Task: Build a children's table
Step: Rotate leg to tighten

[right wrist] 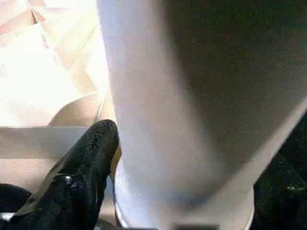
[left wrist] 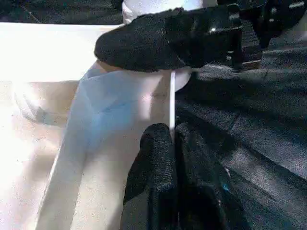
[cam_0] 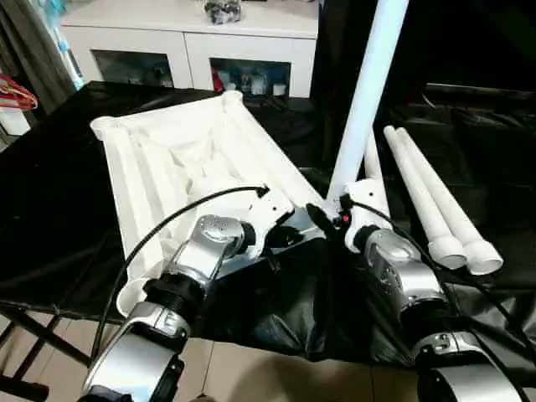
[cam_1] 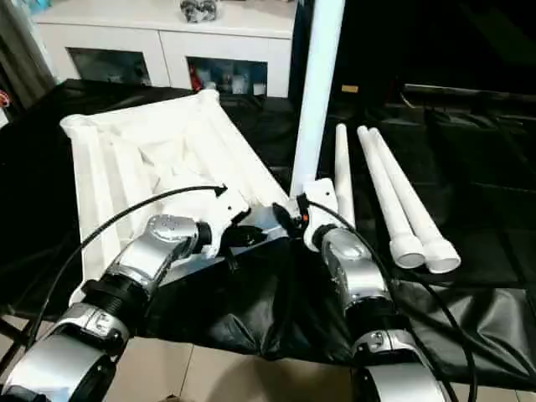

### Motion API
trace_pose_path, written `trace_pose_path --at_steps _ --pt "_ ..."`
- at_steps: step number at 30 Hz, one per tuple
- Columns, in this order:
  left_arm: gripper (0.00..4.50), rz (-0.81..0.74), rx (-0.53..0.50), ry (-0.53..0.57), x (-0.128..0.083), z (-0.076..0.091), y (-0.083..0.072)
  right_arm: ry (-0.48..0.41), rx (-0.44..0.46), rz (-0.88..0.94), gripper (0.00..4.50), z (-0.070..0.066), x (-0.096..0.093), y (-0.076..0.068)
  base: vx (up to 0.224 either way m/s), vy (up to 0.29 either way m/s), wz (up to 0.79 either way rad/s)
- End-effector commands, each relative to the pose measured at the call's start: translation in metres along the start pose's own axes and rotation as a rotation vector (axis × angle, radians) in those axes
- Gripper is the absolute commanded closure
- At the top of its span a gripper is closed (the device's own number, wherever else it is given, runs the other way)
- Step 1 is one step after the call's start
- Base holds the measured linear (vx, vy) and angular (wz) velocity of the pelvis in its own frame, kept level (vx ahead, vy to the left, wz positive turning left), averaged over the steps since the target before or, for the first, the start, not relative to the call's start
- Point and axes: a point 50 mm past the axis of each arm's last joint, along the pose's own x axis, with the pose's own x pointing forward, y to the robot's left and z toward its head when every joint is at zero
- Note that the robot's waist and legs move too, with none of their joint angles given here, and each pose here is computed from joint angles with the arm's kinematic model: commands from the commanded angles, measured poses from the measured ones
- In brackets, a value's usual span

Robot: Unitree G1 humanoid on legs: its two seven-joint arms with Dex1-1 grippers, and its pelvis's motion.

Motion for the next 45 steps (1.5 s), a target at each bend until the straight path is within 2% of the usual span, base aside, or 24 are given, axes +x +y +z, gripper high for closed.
trace_pose_path --at_steps 1,5,6,8,9,11,13,16,18,22,23,24,28,32,33,34,35,37,38,40,44,45 --pt "4.5 -0.059 0.076 -0.073 0.009 0.02 -0.012 0.071 -0.013 0.217 0.69 -0.016 0.009 0.038 0.0 0.0 0.0" --pt "4.5 -0.16 0.105 -0.078 -0.002 0.015 -0.013 0.05 -0.071 0.41 0.69 -0.013 -0.005 0.035 0.0 0.0 0.0" --pt "4.5 -0.16 0.105 -0.078 -0.002 0.015 -0.013 0.05 -0.071 0.41 0.69 -0.013 -0.005 0.035 0.0 0.0 0.0" --pt "4.5 -0.207 0.117 -0.06 -0.008 0.01 -0.012 0.049 -0.093 0.536 0.69 -0.011 -0.017 0.033 0.0 0.0 0.0" --pt "4.5 -0.207 0.117 -0.06 -0.008 0.01 -0.012 0.049 -0.093 0.536 0.69 -0.011 -0.017 0.033 0.0 0.0 0.0" --pt "4.5 -0.268 0.13 -0.051 -0.014 0.006 -0.013 0.068 -0.105 0.637 0.69 -0.011 -0.027 0.031 0.0 0.0 0.0" --pt "4.5 -0.33 0.144 -0.029 -0.022 0.001 -0.012 0.091 -0.128 0.728 0.9 -0.012 -0.037 0.029 0.0 0.0 0.0" --pt "4.5 -0.357 0.152 -0.009 -0.026 -0.002 -0.011 0.095 -0.146 0.75 1.02 -0.013 -0.04 0.028 0.0 0.0 0.0" --pt "4.5 -0.383 0.158 0.009 -0.03 -0.004 -0.01 0.107 -0.148 0.771 1.37 -0.013 -0.042 0.028 0.0 0.0 0.0" --pt "4.5 -0.407 0.174 0.045 -0.038 -0.009 -0.006 0.14 -0.161 0.828 1.5 -0.015 -0.047 0.03 0.0 0.0 0.0" --pt "4.5 -0.407 0.174 0.045 -0.038 -0.009 -0.006 0.14 -0.161 0.828 1.5 -0.015 -0.047 0.03 0.0 0.0 0.0" --pt "4.5 -0.406 0.174 0.046 -0.038 -0.009 -0.005 0.142 -0.158 0.833 1.71 -0.014 -0.047 0.031 0.0 0.0 0.0" --pt "4.5 -0.383 0.16 0.027 -0.037 -0.007 -0.004 0.148 -0.145 0.85 1.75 -0.016 -0.048 0.035 0.0 0.0 0.0" --pt "4.5 -0.277 0.128 -0.007 -0.028 -0.001 -0.001 0.15 -0.115 0.742 1.76 -0.021 -0.039 0.037 0.0 0.0 0.0" --pt "4.5 -0.211 0.104 -0.026 -0.022 0.003 0.001 0.167 -0.098 0.628 1.76 -0.025 -0.031 0.035 0.0 0.0 0.0" --pt "4.5 -0.19 0.096 -0.032 -0.021 0.004 0.002 0.172 -0.093 0.591 1.76 -0.026 -0.028 0.034 0.0 0.0 0.0" --pt "4.5 -0.108 0.068 -0.043 -0.014 0.009 0.004 0.183 -0.071 0.431 1.76 -0.028 -0.016 0.031 0.0 0.0 0.0" --pt "4.5 -0.039 0.03 -0.056 -0.009 0.013 0.006 0.185 -0.031 0.3 1.77 -0.029 -0.007 0.029 0.0 0.0 0.0" --pt "4.5 -0.039 0.03 -0.056 -0.009 0.013 0.006 0.185 -0.031 0.3 1.77 -0.029 -0.007 0.029 0.0 0.0 0.0" --pt "4.5 0.035 -0.015 -0.077 0.001 0.019 0.005 0.176 0.027 0.197 1.77 -0.029 0.005 0.034 0.0 0.0 0.0" --pt "4.5 0.072 -0.013 -0.089 0.01 0.024 0.0 0.147 -0.01 0.19 1.77 -0.024 0.013 0.046 0.0 0.0 0.0" --pt "4.5 0.072 -0.015 -0.093 0.012 0.025 -0.001 0.139 -0.009 0.195 1.42 -0.023 0.015 0.048 0.0 0.0 0.0"
